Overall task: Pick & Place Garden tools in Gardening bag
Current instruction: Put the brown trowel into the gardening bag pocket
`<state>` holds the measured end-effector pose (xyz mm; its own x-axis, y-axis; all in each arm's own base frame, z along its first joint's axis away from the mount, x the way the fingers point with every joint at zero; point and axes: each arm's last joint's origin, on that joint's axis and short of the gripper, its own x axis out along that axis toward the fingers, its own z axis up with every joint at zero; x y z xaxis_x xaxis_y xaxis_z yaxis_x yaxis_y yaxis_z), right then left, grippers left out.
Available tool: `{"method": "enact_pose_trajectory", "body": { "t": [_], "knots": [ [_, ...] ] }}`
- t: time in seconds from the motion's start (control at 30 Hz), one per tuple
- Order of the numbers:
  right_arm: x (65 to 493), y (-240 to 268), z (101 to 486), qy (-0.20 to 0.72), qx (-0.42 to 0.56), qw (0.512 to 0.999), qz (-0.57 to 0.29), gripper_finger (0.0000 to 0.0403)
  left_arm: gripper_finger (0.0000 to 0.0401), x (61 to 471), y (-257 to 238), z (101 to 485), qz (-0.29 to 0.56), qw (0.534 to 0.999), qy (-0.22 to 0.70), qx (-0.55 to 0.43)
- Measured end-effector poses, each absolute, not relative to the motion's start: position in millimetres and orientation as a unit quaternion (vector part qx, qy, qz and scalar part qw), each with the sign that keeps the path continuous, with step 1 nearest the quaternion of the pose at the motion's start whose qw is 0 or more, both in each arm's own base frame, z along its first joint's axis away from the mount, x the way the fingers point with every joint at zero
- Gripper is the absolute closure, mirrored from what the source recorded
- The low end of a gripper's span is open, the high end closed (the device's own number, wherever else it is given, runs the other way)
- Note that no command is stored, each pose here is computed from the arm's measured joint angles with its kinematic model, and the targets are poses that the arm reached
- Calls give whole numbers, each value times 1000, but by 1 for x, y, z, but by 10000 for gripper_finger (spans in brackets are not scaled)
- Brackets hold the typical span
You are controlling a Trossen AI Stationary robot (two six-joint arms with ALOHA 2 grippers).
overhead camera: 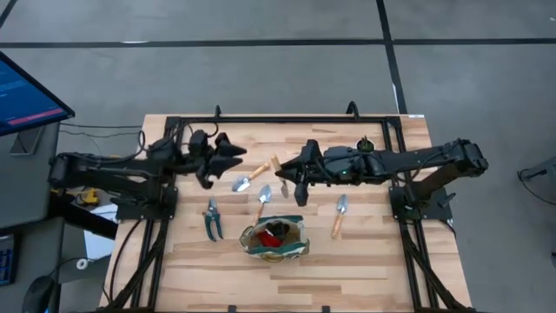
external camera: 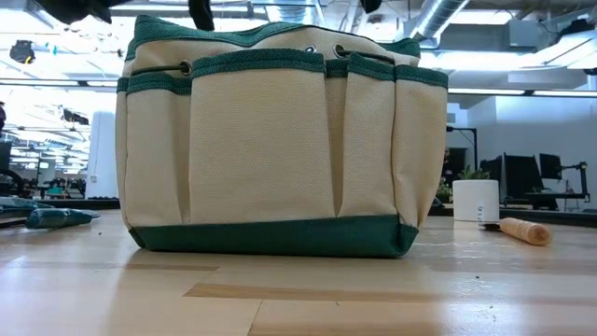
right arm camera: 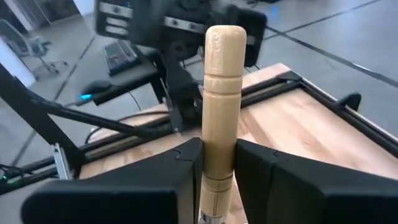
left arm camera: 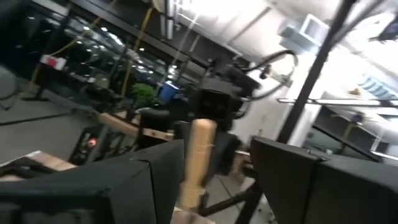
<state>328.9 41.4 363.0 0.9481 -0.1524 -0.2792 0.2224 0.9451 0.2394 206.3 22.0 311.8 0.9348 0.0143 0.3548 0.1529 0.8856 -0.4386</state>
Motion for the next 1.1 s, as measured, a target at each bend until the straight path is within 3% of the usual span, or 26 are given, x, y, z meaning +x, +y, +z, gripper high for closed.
{"method": "enact_pose_trajectory", "body": {
  "t": [0.2, 0.47, 1.1],
  "knots": [
    [342, 43, 350, 142, 127, 978, -86, 346, 223, 222, 29, 307, -57, 960, -144, -234],
    [350, 45, 354, 114, 131, 984, 23, 346, 223, 228, 30, 320, -206, 950, -112, -206],
    [371, 28, 361, 24, 168, 958, 232, 346, 223, 226, 32, 342, -245, 945, -142, -166]
  ]
}}
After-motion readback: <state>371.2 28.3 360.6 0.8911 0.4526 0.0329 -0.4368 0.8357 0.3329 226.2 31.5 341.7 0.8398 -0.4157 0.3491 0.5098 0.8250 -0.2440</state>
